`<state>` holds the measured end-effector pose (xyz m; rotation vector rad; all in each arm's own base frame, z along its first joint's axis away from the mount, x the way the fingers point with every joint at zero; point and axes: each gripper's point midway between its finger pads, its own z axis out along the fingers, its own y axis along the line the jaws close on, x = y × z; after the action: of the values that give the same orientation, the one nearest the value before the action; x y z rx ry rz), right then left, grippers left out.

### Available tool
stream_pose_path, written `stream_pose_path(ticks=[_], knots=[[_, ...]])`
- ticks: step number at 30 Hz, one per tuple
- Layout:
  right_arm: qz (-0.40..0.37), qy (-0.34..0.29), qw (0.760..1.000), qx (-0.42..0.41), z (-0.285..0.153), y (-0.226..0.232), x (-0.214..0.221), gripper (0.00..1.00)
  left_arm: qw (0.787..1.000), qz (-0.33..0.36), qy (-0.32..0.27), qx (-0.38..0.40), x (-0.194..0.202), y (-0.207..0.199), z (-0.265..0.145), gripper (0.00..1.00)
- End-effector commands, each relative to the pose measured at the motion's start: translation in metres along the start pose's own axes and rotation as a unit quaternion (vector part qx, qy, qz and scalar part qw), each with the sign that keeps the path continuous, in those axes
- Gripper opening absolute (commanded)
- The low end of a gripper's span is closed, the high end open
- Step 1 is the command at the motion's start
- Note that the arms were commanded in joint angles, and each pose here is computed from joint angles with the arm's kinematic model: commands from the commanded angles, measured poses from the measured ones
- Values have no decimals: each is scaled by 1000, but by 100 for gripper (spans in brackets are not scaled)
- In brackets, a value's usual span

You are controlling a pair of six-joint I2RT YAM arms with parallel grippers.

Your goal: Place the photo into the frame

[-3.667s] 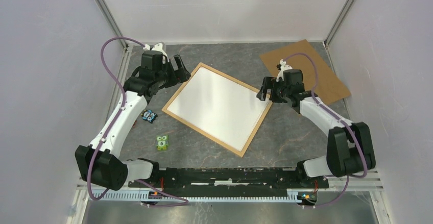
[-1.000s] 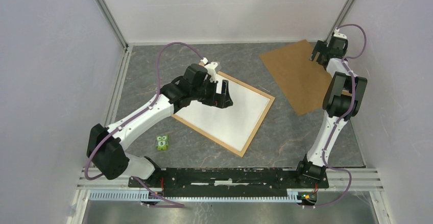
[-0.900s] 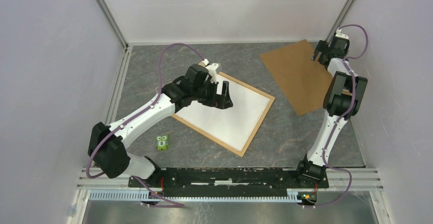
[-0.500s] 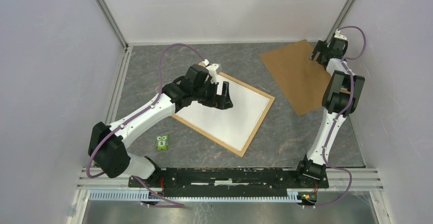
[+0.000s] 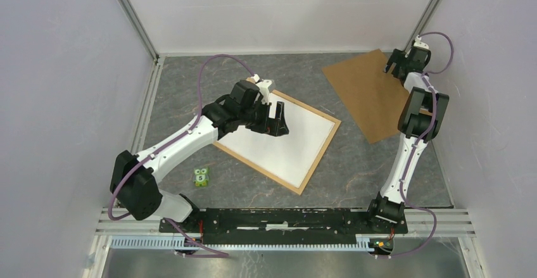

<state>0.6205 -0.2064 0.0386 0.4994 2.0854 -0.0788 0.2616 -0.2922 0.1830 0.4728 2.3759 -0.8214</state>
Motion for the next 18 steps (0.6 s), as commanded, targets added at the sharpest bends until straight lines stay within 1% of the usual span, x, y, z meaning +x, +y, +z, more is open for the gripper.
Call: stream_pose_path(ticks=[1, 8, 10, 14, 18], knots=[[9, -24, 1000, -1, 8, -6, -16, 98, 999, 22, -16, 21, -14, -12, -4, 100], [20, 8, 1000, 6, 12, -13, 2, 98, 999, 21, -15, 23, -13, -12, -4, 100], [29, 31, 999, 7, 10, -12, 11, 98, 999, 20, -15, 23, -13, -12, -4, 100], [67, 87, 994, -14, -10, -1, 42, 97, 999, 20, -19, 26, -14, -14, -4, 100], [96, 108, 989, -28, -44, 9, 61, 95, 999, 22, -26, 18, -16, -11, -6, 100]])
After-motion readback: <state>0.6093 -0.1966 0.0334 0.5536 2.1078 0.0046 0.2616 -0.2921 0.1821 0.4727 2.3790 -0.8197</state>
